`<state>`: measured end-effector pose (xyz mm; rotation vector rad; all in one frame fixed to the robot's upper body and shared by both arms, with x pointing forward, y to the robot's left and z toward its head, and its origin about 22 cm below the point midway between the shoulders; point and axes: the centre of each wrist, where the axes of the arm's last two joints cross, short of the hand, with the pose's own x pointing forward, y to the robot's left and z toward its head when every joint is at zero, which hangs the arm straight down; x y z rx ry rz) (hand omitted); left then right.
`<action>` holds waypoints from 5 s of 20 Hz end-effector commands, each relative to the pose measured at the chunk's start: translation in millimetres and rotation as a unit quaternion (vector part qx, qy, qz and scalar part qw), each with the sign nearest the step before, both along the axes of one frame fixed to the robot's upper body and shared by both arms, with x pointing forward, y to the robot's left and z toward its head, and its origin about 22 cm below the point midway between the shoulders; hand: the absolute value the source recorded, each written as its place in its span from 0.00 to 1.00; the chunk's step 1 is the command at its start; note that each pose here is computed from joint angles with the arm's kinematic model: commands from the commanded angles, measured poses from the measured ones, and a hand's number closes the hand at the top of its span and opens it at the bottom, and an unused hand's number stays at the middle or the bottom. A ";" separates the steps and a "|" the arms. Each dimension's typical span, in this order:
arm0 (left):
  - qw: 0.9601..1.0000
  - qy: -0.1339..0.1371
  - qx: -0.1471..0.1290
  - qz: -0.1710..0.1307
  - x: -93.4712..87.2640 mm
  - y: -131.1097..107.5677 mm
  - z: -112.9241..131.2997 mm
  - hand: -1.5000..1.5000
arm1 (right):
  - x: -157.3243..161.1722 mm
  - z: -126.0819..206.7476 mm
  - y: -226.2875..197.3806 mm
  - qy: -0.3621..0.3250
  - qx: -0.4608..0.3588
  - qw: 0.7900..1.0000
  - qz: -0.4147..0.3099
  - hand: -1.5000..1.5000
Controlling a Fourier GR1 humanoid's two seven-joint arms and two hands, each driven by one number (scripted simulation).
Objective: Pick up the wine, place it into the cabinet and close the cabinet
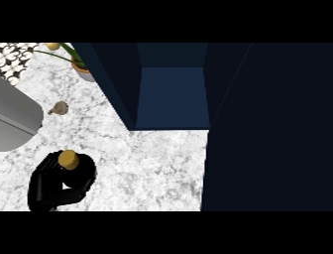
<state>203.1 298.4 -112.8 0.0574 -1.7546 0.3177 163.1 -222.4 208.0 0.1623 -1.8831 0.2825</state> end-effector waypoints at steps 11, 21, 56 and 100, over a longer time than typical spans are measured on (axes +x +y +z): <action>0.993 -0.051 0.080 -0.076 3.6 8.3 29.4 1.00 | -20.7 10.9 1.1 -0.024 0.023 0.999 0.033 0.00; 0.985 -0.112 0.033 -0.124 13.9 -11.2 101.0 1.00 | -24.5 8.7 -8.7 -0.025 0.022 0.999 0.030 0.00; 0.981 -0.097 0.025 -0.165 54.4 -244.5 229.2 1.00 | -20.1 -0.1 -10.1 -0.009 0.017 0.999 0.034 0.00; 0.992 -0.076 0.075 -0.062 125.0 -216.0 153.7 1.00 | -29.0 -1.6 -11.3 -0.025 0.022 0.999 0.025 0.00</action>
